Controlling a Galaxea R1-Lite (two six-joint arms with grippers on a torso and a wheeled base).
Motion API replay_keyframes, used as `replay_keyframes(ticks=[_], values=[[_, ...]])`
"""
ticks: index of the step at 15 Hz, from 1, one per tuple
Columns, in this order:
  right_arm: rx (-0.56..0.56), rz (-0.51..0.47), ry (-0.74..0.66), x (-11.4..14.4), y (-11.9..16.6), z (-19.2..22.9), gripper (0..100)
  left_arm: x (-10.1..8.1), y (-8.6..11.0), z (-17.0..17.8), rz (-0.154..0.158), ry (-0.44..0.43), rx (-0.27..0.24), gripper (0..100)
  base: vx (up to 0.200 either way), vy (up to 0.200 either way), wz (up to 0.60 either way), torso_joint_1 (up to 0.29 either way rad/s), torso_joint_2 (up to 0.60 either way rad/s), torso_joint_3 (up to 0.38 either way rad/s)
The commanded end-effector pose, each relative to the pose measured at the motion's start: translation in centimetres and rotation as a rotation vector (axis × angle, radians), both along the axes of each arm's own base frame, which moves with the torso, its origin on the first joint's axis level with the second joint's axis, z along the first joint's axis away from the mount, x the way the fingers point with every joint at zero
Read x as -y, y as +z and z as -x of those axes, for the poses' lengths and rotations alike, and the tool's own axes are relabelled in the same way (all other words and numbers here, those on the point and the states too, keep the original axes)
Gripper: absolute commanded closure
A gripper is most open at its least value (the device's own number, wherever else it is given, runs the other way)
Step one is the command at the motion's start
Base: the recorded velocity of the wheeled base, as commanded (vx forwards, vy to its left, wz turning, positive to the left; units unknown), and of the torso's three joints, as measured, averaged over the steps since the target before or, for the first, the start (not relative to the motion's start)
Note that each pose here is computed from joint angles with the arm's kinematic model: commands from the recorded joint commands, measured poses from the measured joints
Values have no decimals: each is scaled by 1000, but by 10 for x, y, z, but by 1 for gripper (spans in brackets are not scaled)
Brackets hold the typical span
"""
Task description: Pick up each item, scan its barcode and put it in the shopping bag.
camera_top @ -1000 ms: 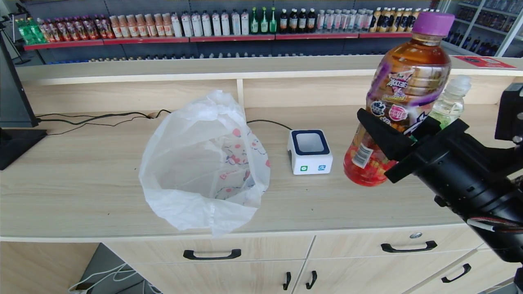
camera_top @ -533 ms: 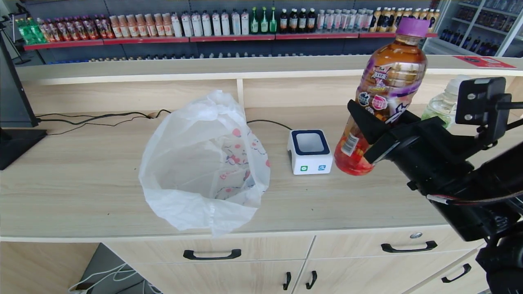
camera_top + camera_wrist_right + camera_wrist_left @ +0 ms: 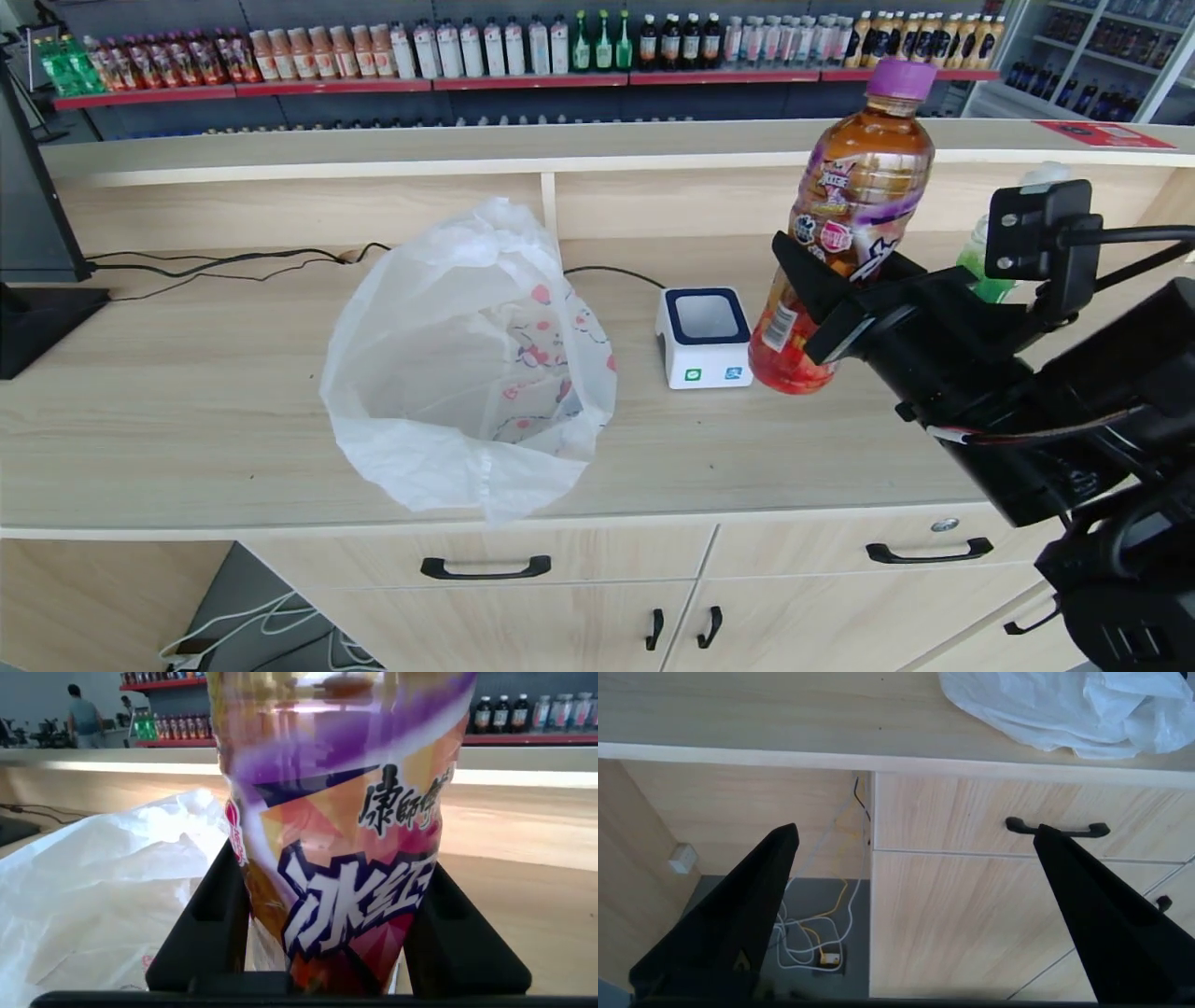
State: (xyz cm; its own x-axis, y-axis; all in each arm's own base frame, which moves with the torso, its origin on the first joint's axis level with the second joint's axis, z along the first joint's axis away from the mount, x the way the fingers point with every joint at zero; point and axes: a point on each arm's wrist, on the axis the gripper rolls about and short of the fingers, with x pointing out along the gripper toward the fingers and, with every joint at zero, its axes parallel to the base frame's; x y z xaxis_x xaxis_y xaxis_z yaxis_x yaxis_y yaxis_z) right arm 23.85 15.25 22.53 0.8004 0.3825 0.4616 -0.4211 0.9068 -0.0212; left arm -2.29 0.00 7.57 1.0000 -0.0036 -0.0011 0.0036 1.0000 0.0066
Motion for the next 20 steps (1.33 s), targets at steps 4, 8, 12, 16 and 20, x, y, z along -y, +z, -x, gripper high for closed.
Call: replay_keyframes(ticks=[4,8,12,16,20], values=[[34,-20,-46,11,9,-6,100,0,0,0,-3,1,1,0,-100,0,0,-5,5,0],[47,-28,-74,25,15,0,100,0,0,0,-1,1,0,0,0,50,0,5,1,2],[54,-32,-74,27,17,5,100,0,0,0,-1,1,1,0,0,200,0,6,2,0],[55,-33,-74,29,17,7,100,0,0,0,2,1,1,0,0,200,0,0,1,1],[59,-35,-74,27,18,5,100,0,0,0,5,2,1,0,0,200,0,2,5,4]])
